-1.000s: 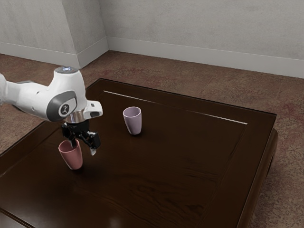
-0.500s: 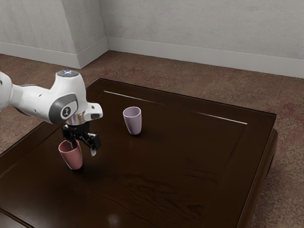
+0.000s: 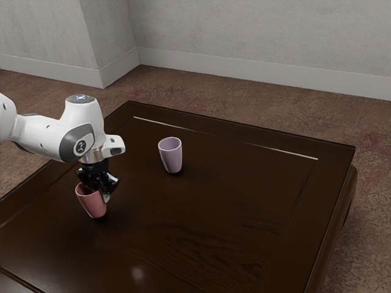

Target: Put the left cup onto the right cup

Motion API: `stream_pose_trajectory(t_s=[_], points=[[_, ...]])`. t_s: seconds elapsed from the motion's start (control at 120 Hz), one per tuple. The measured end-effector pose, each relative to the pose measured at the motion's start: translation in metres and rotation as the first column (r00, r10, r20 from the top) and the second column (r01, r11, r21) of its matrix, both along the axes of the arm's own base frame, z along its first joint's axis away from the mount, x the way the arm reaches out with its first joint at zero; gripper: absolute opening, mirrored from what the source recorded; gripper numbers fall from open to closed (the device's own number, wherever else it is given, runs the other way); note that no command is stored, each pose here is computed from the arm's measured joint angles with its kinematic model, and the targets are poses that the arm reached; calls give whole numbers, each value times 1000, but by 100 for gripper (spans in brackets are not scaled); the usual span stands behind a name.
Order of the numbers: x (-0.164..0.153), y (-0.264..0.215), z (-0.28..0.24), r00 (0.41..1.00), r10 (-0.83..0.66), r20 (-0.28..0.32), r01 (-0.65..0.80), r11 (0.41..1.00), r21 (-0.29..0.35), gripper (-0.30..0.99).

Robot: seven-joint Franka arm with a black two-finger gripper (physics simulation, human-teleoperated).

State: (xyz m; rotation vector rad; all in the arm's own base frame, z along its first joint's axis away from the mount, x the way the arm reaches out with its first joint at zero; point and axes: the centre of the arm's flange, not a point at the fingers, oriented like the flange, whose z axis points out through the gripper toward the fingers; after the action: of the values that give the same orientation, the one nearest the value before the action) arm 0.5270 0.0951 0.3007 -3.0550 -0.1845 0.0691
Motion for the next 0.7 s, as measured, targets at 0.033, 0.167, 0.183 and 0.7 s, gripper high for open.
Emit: stream_pose_trajectory(t_s=[0.033, 0.167, 0.183, 0.7], points=[[0, 0, 1, 1000, 0, 1, 0, 1000, 0, 6], [2, 1, 6, 1000, 2, 13, -2, 1000, 3, -2], [2, 1, 6, 1000, 2, 13, -2, 1000, 4, -3], [108, -69, 161, 988, -73, 133, 73, 997, 9, -7]])
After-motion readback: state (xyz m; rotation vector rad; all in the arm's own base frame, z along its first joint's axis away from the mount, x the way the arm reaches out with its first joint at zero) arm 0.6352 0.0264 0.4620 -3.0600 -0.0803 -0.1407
